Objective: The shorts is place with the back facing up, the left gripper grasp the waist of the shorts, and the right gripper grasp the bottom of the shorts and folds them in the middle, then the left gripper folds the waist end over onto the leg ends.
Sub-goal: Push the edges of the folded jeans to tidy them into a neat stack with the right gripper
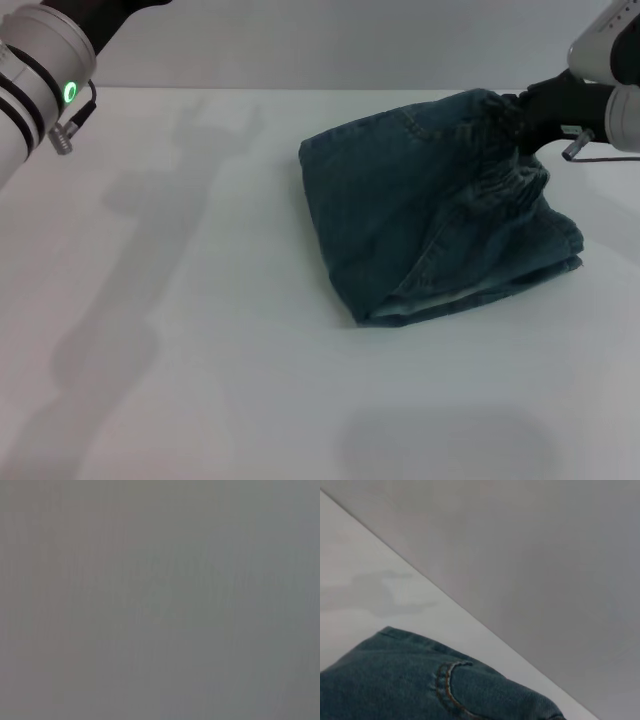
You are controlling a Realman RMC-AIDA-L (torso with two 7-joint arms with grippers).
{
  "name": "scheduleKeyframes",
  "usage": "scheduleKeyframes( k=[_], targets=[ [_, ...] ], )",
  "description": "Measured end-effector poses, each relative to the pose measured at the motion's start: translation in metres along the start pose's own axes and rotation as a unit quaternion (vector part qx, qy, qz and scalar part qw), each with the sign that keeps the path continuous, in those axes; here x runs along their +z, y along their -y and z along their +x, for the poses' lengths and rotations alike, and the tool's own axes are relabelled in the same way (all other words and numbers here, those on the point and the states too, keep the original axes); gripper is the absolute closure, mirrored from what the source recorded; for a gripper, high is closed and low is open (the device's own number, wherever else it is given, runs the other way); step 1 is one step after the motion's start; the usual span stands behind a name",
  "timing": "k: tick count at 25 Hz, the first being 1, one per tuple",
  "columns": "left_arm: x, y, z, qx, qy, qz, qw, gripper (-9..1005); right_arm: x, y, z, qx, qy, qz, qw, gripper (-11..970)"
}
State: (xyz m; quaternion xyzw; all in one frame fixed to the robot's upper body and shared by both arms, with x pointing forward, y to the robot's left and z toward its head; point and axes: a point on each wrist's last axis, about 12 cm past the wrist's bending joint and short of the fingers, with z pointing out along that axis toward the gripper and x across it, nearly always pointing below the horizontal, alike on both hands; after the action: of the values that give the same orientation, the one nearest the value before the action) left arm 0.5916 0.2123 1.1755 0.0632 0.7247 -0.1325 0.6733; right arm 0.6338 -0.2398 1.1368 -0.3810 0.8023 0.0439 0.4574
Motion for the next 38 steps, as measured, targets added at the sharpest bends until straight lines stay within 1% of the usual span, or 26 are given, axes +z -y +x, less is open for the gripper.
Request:
scheduleKeyframes(
  k=[7, 16, 18, 23, 29, 34, 36, 38],
  targets=[
    [0.001, 0.001, -0.001, 0.002, -0.004, 0.007, 1.000, 150, 0.009, 0.002, 0.014, 0.018, -0.015, 0.018, 1.000, 881],
    [0.001, 0.001, -0.002, 0.004, -0.004, 0.009, 1.000, 150, 0.013, -0.002, 0.025, 0.025, -0.032, 0.012, 0.999, 881],
    [0.000, 0.001, -0.003, 0.004, -0.002, 0.009, 1.000, 150, 0.013, -0.002, 0.028, 0.027, -0.035, 0.013, 0.999, 805],
    [0.000, 0.001, -0.003, 0.005, -0.002, 0.011, 1.000, 150, 0.010, -0.001, 0.033, 0.032, -0.038, 0.016, 0.999, 778],
    [-0.001, 0.001, -0.003, 0.005, -0.004, 0.011, 1.000, 150, 0.000, 0.006, 0.030, 0.035, -0.020, 0.037, 0.999, 746],
    [-0.001, 0.000, -0.002, 0.005, -0.006, 0.010, 1.000, 150, -0.013, 0.010, 0.021, 0.040, 0.014, 0.054, 0.998, 509],
    [-0.001, 0.000, -0.002, 0.005, -0.006, 0.010, 1.000, 150, -0.024, 0.013, 0.012, 0.039, 0.037, 0.064, 0.997, 505],
    [-0.001, 0.000, -0.002, 0.005, -0.006, 0.010, 1.000, 150, -0.026, 0.013, 0.010, 0.036, 0.042, 0.064, 0.996, 500]
  ],
)
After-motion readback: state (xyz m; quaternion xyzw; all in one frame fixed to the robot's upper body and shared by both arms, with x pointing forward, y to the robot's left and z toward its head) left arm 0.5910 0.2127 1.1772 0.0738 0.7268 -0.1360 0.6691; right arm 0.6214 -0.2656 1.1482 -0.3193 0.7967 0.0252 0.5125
